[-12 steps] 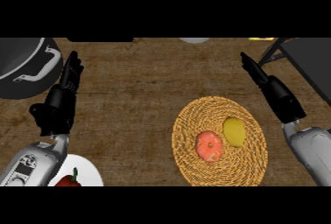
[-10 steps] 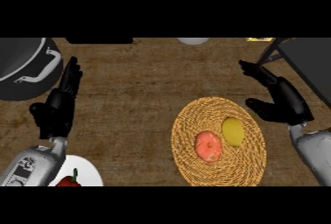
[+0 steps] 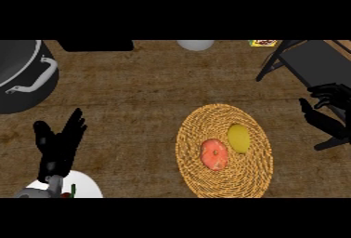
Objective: Pick the lemon from the placemat and place it in the tiered shelf
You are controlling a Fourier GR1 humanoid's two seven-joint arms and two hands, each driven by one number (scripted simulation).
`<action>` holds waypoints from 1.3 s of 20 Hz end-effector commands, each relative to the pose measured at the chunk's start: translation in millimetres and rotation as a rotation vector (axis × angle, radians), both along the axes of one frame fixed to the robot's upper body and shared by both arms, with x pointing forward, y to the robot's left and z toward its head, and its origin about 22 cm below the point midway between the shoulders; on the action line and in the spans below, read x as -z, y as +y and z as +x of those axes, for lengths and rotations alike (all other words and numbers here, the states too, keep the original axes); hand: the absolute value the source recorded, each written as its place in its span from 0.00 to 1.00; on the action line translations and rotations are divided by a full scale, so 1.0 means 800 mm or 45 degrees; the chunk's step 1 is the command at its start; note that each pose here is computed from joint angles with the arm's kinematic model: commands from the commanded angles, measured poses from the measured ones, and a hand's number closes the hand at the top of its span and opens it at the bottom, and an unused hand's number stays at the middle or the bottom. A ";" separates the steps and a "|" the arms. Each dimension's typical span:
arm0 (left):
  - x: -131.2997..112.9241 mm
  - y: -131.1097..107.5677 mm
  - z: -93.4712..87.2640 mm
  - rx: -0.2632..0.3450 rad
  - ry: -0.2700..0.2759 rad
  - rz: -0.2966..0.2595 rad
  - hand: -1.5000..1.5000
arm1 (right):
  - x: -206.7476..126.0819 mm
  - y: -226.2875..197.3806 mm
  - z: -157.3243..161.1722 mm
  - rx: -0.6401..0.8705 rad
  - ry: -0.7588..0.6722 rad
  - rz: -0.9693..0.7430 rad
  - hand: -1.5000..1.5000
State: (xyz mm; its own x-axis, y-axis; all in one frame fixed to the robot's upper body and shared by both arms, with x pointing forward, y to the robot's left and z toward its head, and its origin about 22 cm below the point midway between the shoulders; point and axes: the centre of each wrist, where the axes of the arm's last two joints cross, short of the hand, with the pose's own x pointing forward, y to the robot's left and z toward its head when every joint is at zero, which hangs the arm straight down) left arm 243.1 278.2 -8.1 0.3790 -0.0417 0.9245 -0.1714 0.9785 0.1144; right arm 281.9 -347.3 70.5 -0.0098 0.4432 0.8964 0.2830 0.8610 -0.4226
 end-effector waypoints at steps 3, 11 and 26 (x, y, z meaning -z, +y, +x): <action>0.011 0.030 -0.004 0.006 0.091 -0.066 0.50 | 0.048 -0.047 -0.088 0.104 0.133 0.024 0.00; 0.034 0.036 -0.020 0.052 0.094 -0.100 0.50 | -0.037 -0.015 -0.134 -0.196 0.292 -0.005 0.00; 0.019 0.030 0.007 0.118 0.103 -0.087 0.50 | -0.117 0.090 -0.081 0.098 0.643 -0.273 0.00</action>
State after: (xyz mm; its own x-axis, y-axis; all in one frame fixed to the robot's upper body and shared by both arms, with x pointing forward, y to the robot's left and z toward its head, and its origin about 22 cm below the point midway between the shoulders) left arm 252.2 292.5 -17.6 0.3948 -0.0178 0.9186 -0.0739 0.9960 0.0510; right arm 203.6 -288.2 156.3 0.3621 0.5731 0.7351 0.0391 0.7786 -0.6263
